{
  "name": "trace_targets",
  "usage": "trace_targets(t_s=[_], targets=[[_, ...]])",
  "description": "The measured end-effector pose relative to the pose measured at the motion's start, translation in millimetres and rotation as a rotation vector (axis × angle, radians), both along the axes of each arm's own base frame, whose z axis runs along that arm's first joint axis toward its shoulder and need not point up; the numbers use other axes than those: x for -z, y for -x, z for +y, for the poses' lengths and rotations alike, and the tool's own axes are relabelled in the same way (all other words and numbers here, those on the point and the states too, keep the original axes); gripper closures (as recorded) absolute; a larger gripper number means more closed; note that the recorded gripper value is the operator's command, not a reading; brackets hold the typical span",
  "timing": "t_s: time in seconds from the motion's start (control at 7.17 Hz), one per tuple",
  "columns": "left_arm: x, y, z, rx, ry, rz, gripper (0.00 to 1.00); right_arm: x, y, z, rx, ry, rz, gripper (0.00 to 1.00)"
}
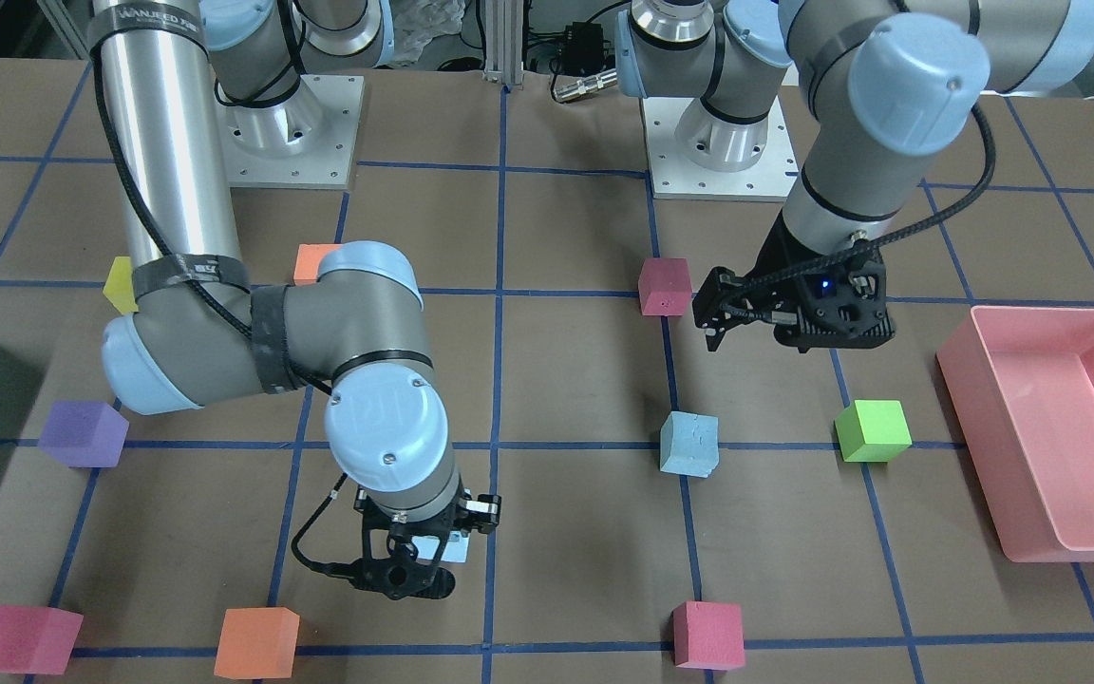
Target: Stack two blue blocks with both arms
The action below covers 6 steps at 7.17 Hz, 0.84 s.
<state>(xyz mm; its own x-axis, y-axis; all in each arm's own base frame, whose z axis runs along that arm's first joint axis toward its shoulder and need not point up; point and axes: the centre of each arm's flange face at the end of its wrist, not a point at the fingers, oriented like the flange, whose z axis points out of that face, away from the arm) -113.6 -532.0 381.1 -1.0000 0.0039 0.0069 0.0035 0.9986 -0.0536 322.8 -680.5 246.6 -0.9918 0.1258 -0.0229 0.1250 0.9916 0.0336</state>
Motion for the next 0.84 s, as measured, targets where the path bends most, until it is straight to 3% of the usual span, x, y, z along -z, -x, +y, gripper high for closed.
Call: trace_targets(t_s=[0.56, 0.7, 0.84], targets=[[80.6, 5.0, -12.2, -0.015, -0.019, 0.003, 0.00, 28.9, -36.1, 4.6, 0.007, -0.030, 0.007, 0.97], [93.7, 9.9, -18.3, -0.006, -0.013, 0.001, 0.00, 32.6, -36.9, 5.2, 0.005, -0.035, 0.009, 0.47], [108.6, 12.2, -25.5, 0.000, -0.006, -0.004, 0.00, 35.7, -36.9, 6.1, 0.003, -0.039, 0.010, 0.04]])
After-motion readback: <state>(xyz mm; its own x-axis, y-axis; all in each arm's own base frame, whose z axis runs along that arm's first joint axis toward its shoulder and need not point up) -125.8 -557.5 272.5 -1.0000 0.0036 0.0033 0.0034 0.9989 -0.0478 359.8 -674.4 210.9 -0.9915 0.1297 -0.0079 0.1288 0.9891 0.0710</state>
